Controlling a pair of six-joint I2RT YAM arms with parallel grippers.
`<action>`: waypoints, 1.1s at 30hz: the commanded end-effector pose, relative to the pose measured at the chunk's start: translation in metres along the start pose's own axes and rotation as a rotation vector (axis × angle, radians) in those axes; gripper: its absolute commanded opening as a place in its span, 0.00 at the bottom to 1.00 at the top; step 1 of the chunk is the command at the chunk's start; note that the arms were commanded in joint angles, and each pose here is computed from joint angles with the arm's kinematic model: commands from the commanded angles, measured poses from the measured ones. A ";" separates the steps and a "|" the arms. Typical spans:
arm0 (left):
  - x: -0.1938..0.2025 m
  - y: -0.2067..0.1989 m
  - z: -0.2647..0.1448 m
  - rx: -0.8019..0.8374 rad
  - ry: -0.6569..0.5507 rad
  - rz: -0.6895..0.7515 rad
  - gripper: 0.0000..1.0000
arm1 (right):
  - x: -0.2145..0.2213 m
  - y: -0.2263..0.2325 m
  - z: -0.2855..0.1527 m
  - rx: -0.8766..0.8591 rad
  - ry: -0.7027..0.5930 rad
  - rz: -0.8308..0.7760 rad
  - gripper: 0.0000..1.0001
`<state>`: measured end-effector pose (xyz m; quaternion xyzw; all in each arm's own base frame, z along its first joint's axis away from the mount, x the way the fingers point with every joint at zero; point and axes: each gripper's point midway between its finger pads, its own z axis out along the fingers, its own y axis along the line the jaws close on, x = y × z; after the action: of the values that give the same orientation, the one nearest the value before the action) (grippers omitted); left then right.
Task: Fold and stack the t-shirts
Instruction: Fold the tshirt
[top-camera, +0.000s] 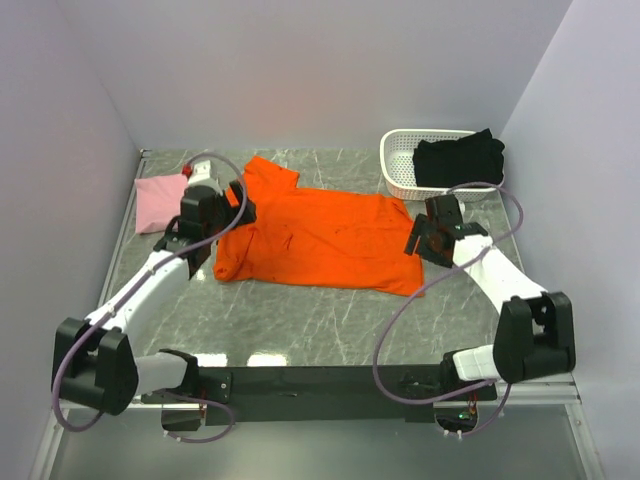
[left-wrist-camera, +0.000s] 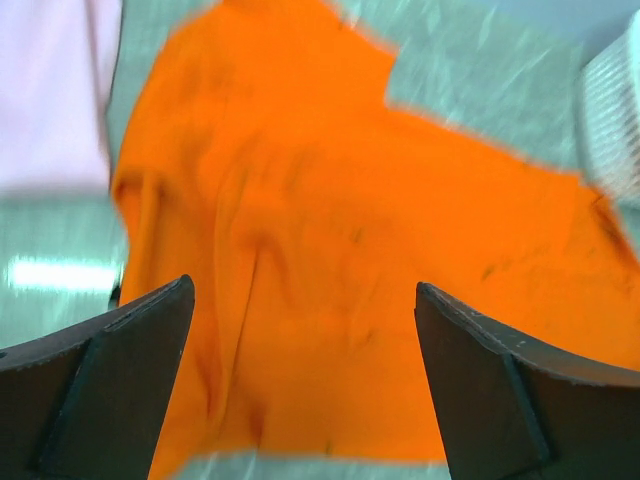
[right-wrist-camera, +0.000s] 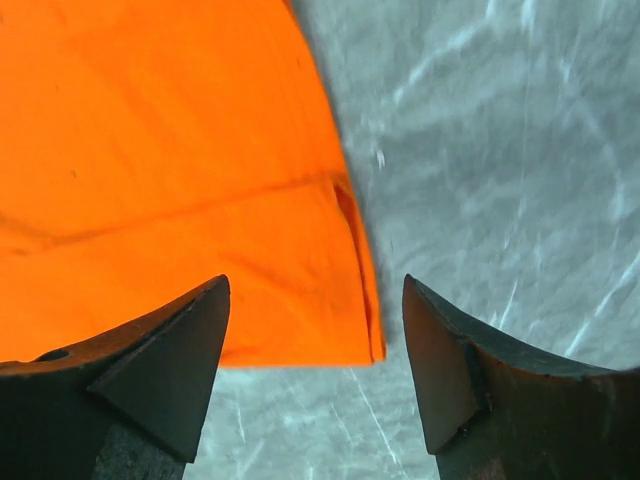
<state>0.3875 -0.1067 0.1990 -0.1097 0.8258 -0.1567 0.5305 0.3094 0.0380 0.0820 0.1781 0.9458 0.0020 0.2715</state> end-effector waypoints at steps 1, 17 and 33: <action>0.039 0.022 -0.017 -0.099 0.058 -0.053 0.97 | 0.010 -0.002 -0.004 -0.045 -0.020 0.019 0.76; 0.115 0.069 -0.051 -0.264 0.167 -0.086 0.68 | 0.065 -0.004 0.010 -0.112 0.089 0.044 0.76; 0.136 0.071 -0.050 -0.263 0.238 -0.085 0.63 | 0.077 -0.007 0.017 -0.095 0.119 0.066 0.73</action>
<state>0.2849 -0.0767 0.0723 -0.1913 0.8961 -0.0656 0.3950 0.2502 0.0555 0.0254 0.1895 0.9566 0.0610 0.2130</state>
